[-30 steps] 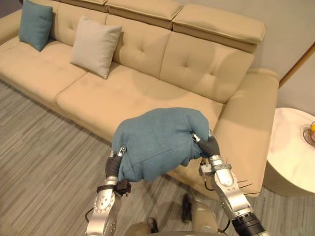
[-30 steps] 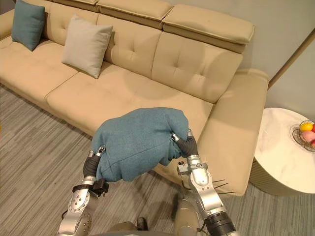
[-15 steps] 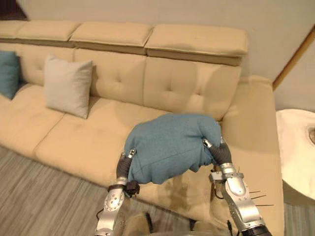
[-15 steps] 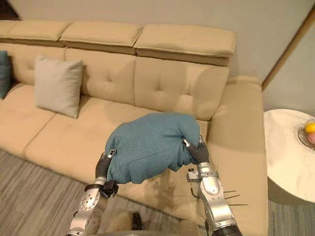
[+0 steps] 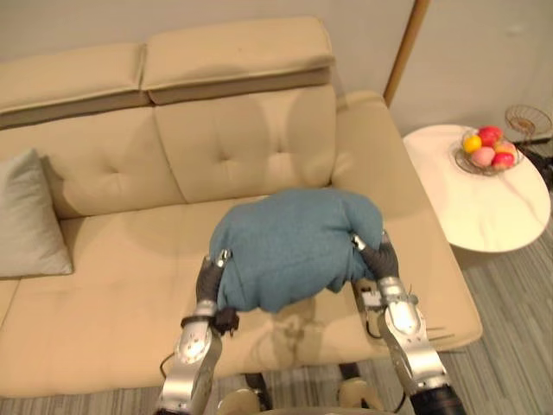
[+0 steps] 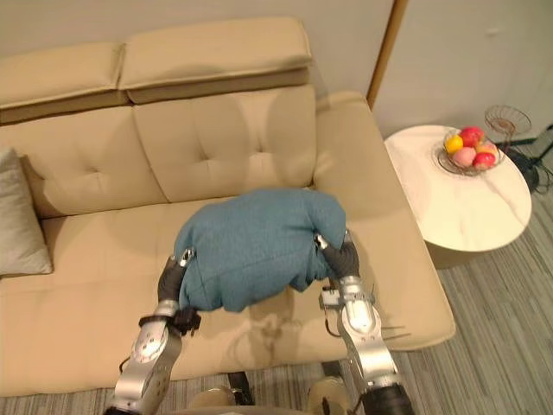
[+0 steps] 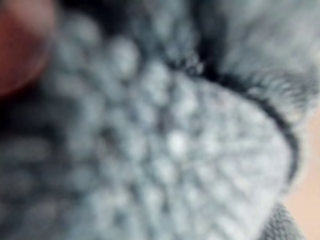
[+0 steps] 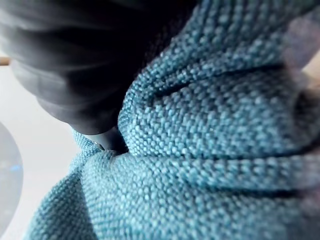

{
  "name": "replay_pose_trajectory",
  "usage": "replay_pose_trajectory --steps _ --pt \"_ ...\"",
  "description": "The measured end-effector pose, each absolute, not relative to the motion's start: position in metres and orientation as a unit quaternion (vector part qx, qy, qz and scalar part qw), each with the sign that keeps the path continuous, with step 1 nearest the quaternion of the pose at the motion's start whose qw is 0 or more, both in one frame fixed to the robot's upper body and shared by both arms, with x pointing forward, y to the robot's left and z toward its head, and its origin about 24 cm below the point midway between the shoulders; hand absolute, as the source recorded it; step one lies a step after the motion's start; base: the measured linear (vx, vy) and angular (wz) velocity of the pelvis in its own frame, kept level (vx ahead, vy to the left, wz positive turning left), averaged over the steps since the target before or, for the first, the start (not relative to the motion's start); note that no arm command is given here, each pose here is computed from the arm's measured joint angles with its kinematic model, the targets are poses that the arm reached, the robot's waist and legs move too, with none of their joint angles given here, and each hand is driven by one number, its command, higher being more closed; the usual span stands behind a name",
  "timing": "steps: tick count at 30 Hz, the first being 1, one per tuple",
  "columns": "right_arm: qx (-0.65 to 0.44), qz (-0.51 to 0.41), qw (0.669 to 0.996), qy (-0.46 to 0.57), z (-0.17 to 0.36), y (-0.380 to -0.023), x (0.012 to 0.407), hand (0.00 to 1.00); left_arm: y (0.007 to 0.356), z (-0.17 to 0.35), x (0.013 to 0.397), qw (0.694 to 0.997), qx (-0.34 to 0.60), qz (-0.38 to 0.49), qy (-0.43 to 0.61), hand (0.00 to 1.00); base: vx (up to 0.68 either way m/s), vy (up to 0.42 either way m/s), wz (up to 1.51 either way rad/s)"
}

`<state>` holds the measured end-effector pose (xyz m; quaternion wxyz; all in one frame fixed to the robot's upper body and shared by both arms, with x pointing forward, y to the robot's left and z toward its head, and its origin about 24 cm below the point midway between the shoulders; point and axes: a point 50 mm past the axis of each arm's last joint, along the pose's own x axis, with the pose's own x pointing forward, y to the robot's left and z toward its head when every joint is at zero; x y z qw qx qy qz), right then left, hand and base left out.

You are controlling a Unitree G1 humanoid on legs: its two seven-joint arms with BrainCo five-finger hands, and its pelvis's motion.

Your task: Pick up cushions and gather them together orderly.

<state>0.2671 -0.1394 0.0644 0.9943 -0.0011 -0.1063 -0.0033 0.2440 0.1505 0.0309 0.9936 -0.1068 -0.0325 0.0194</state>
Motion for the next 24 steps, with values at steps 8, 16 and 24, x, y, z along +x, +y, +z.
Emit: replay_pose_trajectory --steps 8,16,24 --pt "0.025 -0.080 0.939 -0.334 0.242 -0.111 0.361 1.00 0.162 0.231 0.370 0.952 -0.022 0.072 -0.297 1.00 -0.18 -0.065 0.07" --pt "0.118 -0.150 0.868 -0.459 0.370 -0.101 0.352 0.00 0.151 0.438 0.331 0.826 -0.038 0.105 -0.552 0.00 -0.12 -0.021 0.18" --pt "0.063 -0.166 0.913 -0.367 0.370 -0.125 0.394 0.00 0.158 0.452 0.350 0.849 -0.036 0.149 -0.506 0.00 -0.05 0.018 0.25"
